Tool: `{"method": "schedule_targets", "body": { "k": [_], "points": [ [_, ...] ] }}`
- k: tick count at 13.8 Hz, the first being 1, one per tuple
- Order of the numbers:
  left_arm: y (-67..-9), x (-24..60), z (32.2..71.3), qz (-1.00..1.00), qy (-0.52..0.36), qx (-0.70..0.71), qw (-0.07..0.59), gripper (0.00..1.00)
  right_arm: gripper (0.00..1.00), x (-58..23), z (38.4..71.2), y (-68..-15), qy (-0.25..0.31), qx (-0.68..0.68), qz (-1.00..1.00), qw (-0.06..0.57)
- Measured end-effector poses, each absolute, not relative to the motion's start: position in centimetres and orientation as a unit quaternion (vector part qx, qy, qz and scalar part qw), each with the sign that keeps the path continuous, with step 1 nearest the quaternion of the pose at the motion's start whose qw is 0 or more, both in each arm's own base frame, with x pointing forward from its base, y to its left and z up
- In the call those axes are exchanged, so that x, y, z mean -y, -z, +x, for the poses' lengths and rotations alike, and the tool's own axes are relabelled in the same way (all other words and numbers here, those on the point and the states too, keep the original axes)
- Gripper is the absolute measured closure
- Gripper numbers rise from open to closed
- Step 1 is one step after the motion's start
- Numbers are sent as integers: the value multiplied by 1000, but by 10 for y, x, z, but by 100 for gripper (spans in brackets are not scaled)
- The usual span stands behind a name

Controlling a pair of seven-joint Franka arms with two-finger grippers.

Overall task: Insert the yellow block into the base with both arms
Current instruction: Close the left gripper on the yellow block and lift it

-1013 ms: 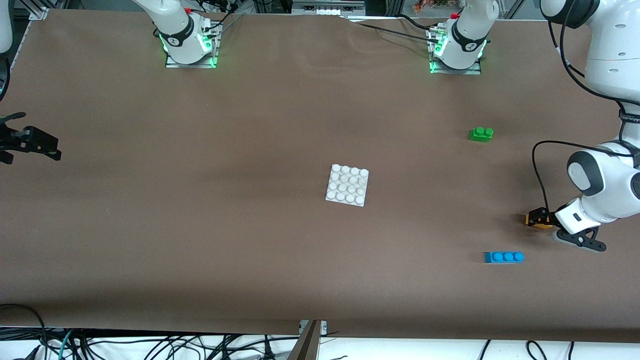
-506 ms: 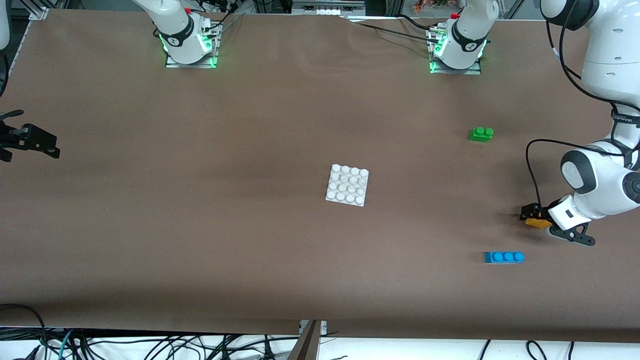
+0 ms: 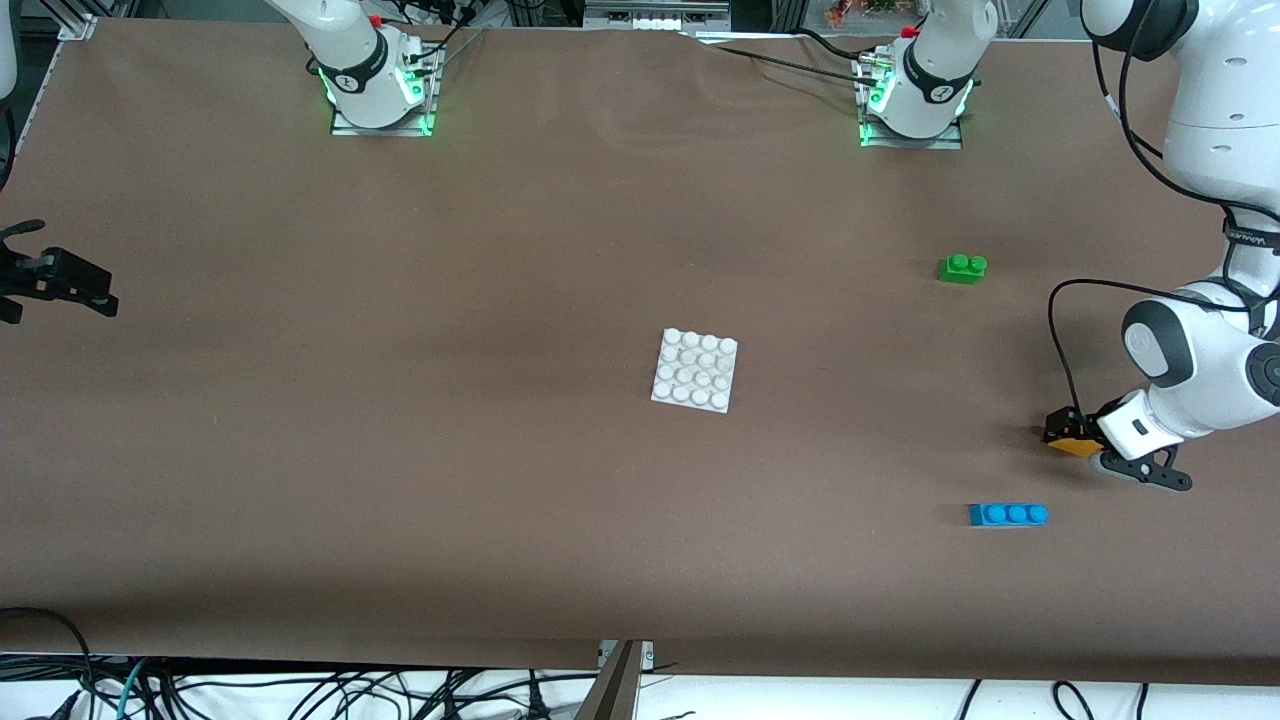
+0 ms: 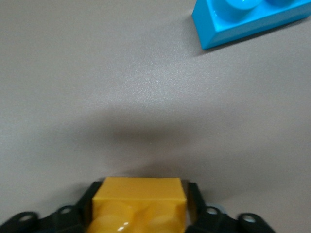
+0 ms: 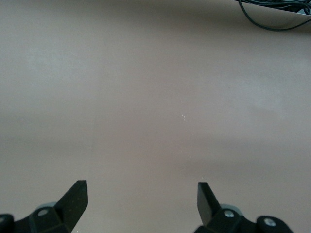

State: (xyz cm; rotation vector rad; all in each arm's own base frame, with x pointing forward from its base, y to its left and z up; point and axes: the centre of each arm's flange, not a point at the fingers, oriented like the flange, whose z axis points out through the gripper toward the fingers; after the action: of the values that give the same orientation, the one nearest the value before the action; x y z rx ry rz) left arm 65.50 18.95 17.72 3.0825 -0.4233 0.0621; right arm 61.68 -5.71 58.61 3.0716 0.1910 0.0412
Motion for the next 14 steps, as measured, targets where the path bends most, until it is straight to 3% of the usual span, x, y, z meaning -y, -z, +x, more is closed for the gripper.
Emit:
{"method": "schedule_targets", "body": {
  "k": [7,14],
  "points": [
    [-199,-172,664,989,-16,147,22,32,0,57,617,-586,-13,-62,997,32],
    [-290,-48,669,992,58,97,49,32,0,58,617,-586,-13,-62,998,32]
  ]
}}
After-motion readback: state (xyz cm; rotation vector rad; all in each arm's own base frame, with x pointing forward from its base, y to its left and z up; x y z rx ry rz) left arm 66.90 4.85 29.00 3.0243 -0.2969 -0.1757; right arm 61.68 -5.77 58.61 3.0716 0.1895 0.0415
